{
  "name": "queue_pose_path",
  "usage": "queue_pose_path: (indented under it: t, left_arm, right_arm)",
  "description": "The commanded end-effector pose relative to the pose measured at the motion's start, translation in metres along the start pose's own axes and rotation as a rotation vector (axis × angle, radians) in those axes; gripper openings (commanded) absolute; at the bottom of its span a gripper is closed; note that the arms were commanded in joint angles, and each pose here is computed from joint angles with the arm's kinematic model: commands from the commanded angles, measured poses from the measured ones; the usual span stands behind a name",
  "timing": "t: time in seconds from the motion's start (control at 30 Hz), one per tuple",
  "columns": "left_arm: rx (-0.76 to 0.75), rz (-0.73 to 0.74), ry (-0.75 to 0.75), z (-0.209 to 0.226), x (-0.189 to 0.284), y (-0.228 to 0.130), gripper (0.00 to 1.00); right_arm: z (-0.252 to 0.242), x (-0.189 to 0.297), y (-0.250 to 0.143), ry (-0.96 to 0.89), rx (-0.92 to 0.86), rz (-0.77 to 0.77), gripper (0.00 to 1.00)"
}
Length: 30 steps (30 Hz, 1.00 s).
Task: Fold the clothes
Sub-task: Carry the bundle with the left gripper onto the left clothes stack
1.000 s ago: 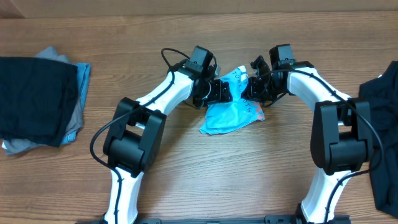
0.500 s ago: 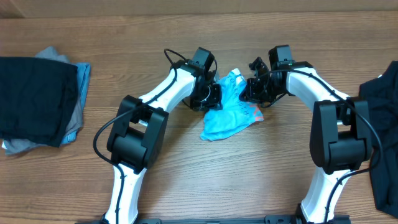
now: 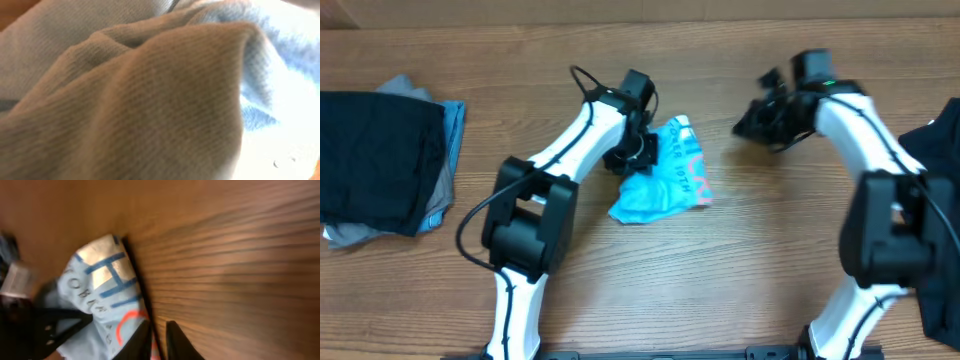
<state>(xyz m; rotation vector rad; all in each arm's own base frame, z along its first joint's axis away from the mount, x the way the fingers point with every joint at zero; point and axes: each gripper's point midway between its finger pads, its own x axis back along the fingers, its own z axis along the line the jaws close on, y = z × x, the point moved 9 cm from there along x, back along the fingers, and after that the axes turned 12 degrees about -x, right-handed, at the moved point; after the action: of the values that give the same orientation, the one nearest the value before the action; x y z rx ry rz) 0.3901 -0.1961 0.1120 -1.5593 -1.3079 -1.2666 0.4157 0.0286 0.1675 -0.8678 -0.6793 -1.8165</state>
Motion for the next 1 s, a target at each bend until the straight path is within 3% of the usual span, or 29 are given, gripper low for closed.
queue_pose_path:
  t: [0.0,0.3,0.4,0.57,0.6,0.63,0.67,0.8,0.97]
  left_arm:
    - [0.020,-0.174,0.038,0.016,0.064,0.009,0.04]
    - [0.139,-0.371,0.046,0.067,0.145,0.006,0.04]
    - [0.194,-0.447,0.058,0.090,0.176,0.001,0.04]
    - [0.331,-0.615,0.064,0.147,0.242,-0.022,0.04]
    - [0.359,-0.649,0.052,0.160,0.253,-0.028,0.04]
    - [0.395,-0.680,0.038,0.172,0.264,-0.035,0.04]
    - [0.435,-0.707,0.027,0.186,0.273,-0.043,0.04]
    - [0.565,-0.801,-0.002,0.239,0.302,-0.077,0.04]
    - [0.609,-0.951,-0.029,0.288,0.328,-0.101,0.04]
  right_arm:
    - [0.007,0.078,0.011,0.029,-0.060,-0.174,0.17]
    - [-0.041,0.107,0.009,-0.025,-0.223,-0.171,0.18]
    - [-0.046,0.107,0.009,-0.079,-0.232,-0.178,0.31]
    - [-0.052,0.105,0.005,-0.137,-0.248,-0.173,0.41]
    - [-0.052,0.105,0.005,-0.138,-0.250,-0.169,0.50]
    - [-0.052,0.105,0.004,-0.139,-0.253,-0.165,0.64]
    - [-0.052,0.105,0.003,-0.140,-0.254,-0.163,1.00]
    - [-0.052,0.105,0.004,-0.139,-0.252,-0.167,1.00]
    - [-0.052,0.105,0.004,-0.138,-0.252,-0.166,1.00]
